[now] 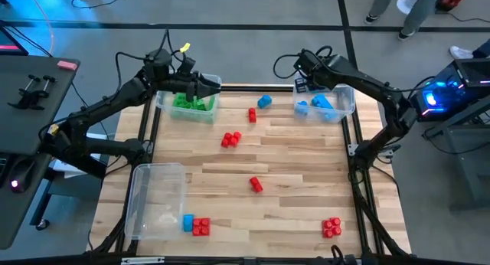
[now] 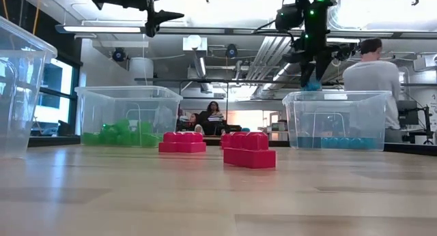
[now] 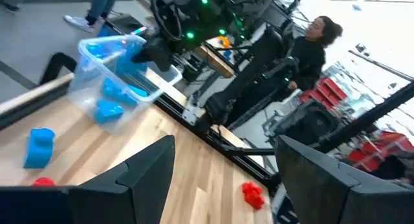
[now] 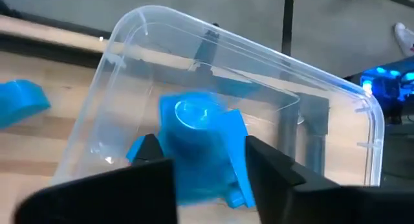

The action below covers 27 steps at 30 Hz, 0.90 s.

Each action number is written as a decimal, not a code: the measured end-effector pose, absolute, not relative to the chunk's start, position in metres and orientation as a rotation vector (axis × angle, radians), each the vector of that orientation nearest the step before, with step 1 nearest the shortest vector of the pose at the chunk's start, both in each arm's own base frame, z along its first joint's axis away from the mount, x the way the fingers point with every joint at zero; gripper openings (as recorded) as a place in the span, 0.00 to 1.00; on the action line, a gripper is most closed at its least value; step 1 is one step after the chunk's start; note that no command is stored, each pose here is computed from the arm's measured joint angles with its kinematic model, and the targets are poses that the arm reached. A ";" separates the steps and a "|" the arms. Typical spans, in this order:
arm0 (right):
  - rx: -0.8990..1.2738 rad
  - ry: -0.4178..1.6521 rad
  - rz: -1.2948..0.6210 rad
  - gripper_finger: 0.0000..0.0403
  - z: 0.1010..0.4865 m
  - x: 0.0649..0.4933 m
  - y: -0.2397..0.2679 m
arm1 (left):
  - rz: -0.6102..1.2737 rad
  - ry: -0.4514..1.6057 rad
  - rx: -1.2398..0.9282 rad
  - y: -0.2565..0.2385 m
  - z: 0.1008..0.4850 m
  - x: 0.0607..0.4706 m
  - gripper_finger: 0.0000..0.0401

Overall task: Sort blocks
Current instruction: Put the blue game piece into the top right transparent bin

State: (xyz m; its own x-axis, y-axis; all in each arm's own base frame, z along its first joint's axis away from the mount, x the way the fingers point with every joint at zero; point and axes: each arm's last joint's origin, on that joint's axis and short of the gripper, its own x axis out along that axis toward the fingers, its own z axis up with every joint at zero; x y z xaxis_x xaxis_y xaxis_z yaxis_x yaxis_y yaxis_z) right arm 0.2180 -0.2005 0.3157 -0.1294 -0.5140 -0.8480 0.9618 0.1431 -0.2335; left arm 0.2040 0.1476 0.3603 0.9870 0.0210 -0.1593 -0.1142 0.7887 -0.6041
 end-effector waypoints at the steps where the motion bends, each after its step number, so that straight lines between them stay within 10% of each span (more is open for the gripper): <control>1: 0.570 1.040 -1.391 0.27 0.316 0.217 -0.201 | 0.088 0.144 -0.656 0.148 0.360 0.204 0.63; 11: 0.557 0.992 -1.324 0.50 0.329 0.213 -0.209 | 0.184 0.128 -0.602 0.150 0.360 0.204 0.63; 19: 0.626 0.464 -1.039 0.51 0.374 0.252 -0.213 | 0.203 0.151 -0.601 0.159 0.349 0.215 0.63; 27: 0.722 0.584 -1.016 0.32 0.302 0.315 -0.229 | 0.196 0.173 -0.670 0.162 0.343 0.219 0.63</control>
